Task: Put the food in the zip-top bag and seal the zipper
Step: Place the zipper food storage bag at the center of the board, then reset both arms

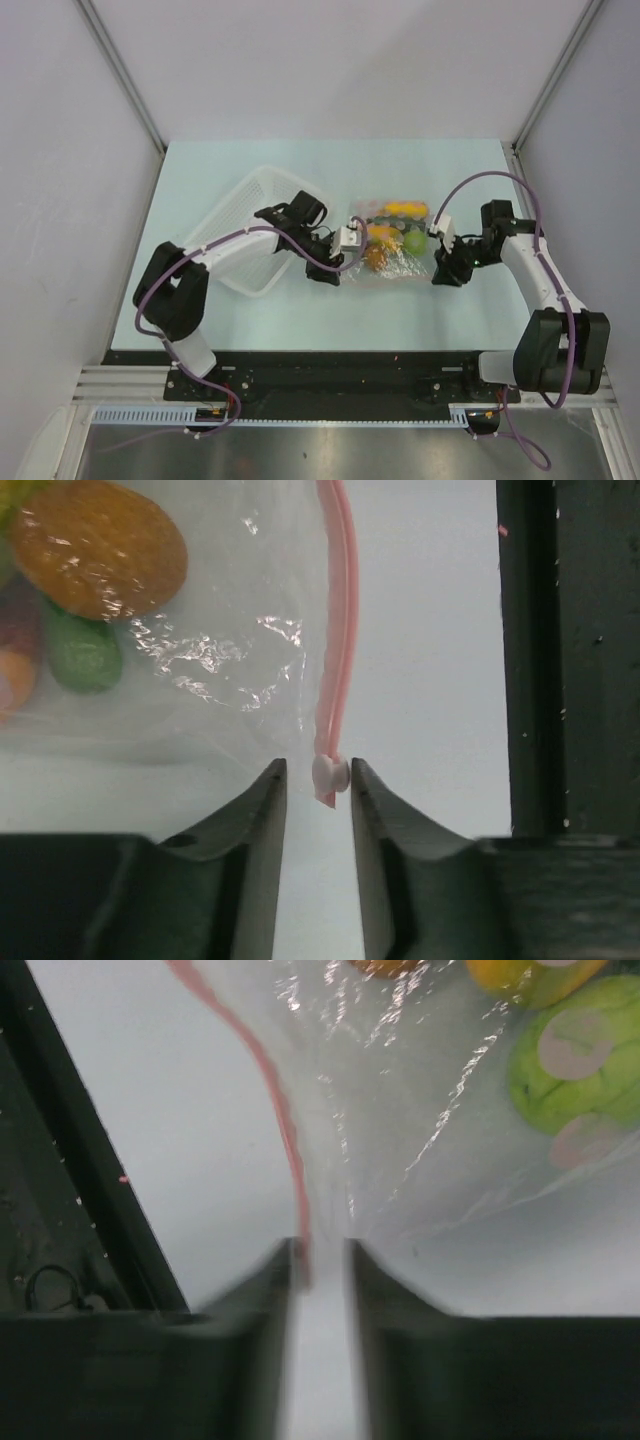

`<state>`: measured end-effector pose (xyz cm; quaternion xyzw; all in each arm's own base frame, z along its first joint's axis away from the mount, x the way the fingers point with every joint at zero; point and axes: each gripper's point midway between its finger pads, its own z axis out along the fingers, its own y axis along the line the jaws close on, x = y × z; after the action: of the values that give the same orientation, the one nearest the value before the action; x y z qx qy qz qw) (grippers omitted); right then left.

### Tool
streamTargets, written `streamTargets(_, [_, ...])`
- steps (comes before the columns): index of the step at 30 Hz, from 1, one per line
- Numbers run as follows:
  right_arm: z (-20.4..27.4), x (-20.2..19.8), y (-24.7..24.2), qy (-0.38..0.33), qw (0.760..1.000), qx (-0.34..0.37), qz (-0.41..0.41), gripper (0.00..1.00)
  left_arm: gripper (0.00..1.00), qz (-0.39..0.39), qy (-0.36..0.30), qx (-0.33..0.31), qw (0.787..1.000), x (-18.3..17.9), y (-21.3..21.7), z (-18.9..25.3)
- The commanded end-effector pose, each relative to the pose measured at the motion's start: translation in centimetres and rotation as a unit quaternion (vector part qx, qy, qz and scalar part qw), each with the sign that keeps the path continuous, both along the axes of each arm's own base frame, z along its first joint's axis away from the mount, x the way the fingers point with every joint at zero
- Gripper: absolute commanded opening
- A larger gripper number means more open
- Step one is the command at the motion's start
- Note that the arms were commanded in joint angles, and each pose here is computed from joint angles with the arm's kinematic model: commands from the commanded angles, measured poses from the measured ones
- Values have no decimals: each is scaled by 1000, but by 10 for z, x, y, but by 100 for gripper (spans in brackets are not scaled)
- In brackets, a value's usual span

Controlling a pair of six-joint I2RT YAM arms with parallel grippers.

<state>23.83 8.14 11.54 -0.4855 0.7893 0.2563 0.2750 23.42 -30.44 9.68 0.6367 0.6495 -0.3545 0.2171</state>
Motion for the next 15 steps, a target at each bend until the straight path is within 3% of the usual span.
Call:
streamTargets(1, [13,-13,-5,-39,999,-21,27,64,44,3,-64,-53,997,8,-7,38])
streamTargets(3, [26,-15,-6,-60,998,-22,15,85,61,5,-67,-58,996,4,-5,53])
streamTargets(4, [31,-17,-5,-69,997,-20,9,90,69,3,-65,-62,996,2,-5,61])
streamTargets(5, [39,-18,-3,-76,997,-13,0,94,90,5,-64,-68,996,0,-4,76])
streamTargets(6, [56,-20,0,-109,994,-6,-5,100,96,10,-60,-72,996,-1,-4,85])
streamTargets(10, [100,-6,9,-172,982,22,-69,100,100,61,-15,-103,993,4,3,132])
streamTargets(15, [157,52,8,-205,954,94,-199,100,100,195,9,-151,969,70,33,196])
